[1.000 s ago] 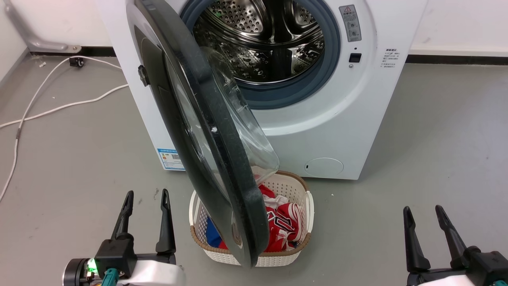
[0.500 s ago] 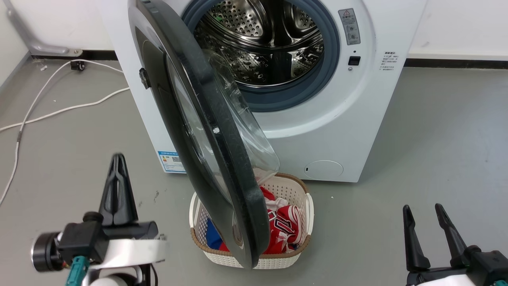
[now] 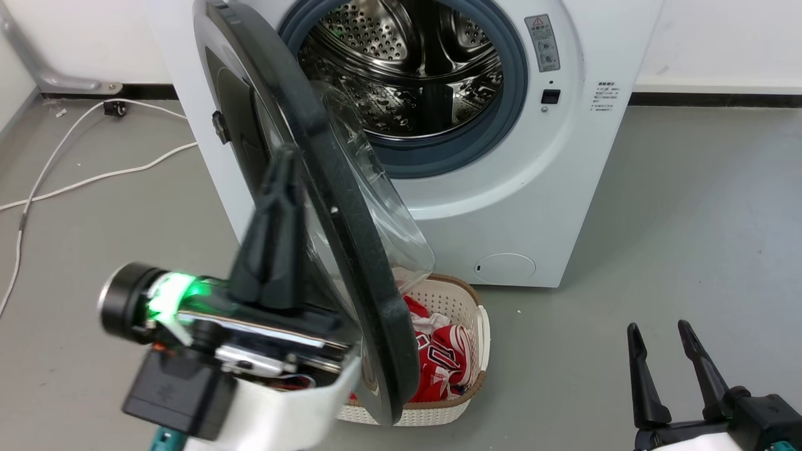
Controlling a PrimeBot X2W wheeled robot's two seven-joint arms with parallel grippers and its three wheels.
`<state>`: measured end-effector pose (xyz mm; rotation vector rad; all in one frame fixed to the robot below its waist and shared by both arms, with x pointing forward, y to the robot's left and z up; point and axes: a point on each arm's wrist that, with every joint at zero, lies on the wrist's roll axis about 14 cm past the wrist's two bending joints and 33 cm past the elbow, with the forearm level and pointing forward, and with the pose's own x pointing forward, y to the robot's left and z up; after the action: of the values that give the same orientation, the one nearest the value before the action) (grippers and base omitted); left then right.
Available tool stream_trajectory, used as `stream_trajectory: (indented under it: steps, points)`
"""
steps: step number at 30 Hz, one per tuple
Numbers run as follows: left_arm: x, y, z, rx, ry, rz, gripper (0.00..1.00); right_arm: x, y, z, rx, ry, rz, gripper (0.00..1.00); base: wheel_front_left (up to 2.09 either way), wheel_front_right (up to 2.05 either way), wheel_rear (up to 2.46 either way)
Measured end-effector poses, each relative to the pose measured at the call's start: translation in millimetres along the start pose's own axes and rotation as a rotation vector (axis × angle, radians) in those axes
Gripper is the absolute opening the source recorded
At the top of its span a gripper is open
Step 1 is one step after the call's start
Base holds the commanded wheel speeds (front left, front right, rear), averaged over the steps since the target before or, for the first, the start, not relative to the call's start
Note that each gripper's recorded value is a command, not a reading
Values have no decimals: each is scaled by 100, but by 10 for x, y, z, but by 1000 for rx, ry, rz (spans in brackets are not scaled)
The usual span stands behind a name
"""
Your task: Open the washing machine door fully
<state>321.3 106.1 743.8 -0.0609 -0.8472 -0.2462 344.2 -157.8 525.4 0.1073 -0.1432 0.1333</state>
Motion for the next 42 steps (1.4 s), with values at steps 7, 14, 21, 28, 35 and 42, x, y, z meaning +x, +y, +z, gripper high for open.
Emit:
stream_trajectory:
  steps: [7, 14, 21, 28, 35, 42]
  points:
    - [66, -654, 116, -142, -46, -193, 0, -11, 19, 7, -1, -2, 4, 100, 0, 0, 0]
    - [-73, -1234, 62, -260, -6, -365, 0, -10, 46, -15, -1, 5, 11, 100, 0, 0, 0]
    - [-326, -1566, -183, -333, 110, -454, 0, -6, 54, -40, -5, 13, 14, 100, 0, 0, 0]
    - [-613, -1621, -553, -342, 265, -458, 0, 5, 55, -74, -4, 24, 15, 100, 0, 0, 0]
    - [-892, -1490, -980, -312, 427, -421, 0, 46, 67, -109, -10, 33, 22, 100, 0, 0, 0]
    - [-1099, -1346, -1314, -292, 550, -375, 0, 94, 74, -144, -12, 42, 27, 100, 0, 0, 0]
